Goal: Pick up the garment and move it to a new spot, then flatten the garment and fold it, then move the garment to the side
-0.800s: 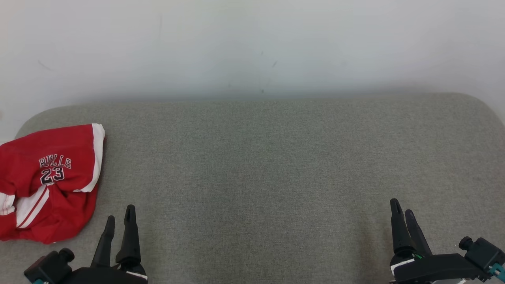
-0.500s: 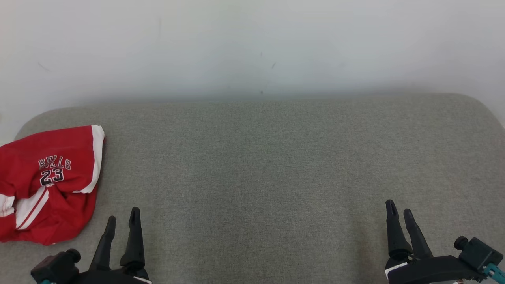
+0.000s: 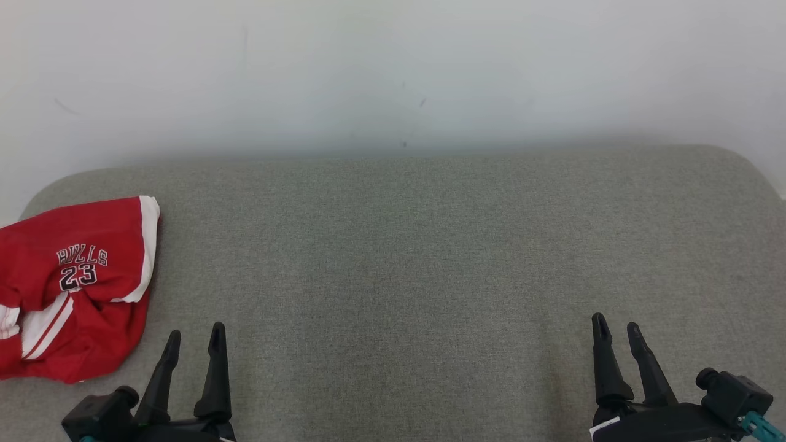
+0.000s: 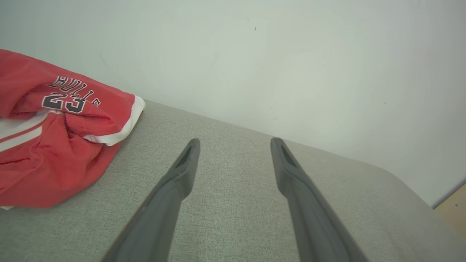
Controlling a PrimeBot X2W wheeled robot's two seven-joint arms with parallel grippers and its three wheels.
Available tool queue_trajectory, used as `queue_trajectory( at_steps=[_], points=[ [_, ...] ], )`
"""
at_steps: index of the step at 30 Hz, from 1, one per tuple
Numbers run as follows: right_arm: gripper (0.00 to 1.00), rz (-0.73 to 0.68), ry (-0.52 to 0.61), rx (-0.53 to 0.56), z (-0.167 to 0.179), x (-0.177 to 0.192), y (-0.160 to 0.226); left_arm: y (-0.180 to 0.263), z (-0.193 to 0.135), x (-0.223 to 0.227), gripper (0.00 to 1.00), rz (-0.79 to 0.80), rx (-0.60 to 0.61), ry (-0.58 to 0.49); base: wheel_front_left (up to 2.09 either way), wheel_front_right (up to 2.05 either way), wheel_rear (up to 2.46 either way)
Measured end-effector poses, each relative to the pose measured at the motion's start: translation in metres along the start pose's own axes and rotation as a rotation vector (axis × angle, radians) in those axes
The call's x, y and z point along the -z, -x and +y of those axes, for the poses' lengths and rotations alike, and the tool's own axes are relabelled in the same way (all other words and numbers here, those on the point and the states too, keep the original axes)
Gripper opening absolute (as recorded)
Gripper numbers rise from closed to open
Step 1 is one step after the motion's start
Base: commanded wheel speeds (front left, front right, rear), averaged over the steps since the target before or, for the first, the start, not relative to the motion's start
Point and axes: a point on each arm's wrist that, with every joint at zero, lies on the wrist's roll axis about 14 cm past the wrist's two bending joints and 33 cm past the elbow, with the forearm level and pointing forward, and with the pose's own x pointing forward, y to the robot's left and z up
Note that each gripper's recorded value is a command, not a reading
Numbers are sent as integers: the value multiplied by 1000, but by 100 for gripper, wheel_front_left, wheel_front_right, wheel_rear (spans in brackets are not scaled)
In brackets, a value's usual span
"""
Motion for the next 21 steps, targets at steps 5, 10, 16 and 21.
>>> queue_trajectory(
  at_steps=[5,10,16,21],
  points=[
    [100,-5,55,-12,2,-1,0,1,0,0,100,0,9,-54,0,0,0],
    [100,-11,103,-23,4,-2,1,3,0,0,100,-7,15,-99,0,0,0],
    [100,-18,160,-34,6,-2,2,3,-1,-1,100,-13,23,-157,0,0,0],
    [100,-24,196,-41,7,-2,3,4,0,-2,100,-19,26,-201,0,0,0]
  ],
)
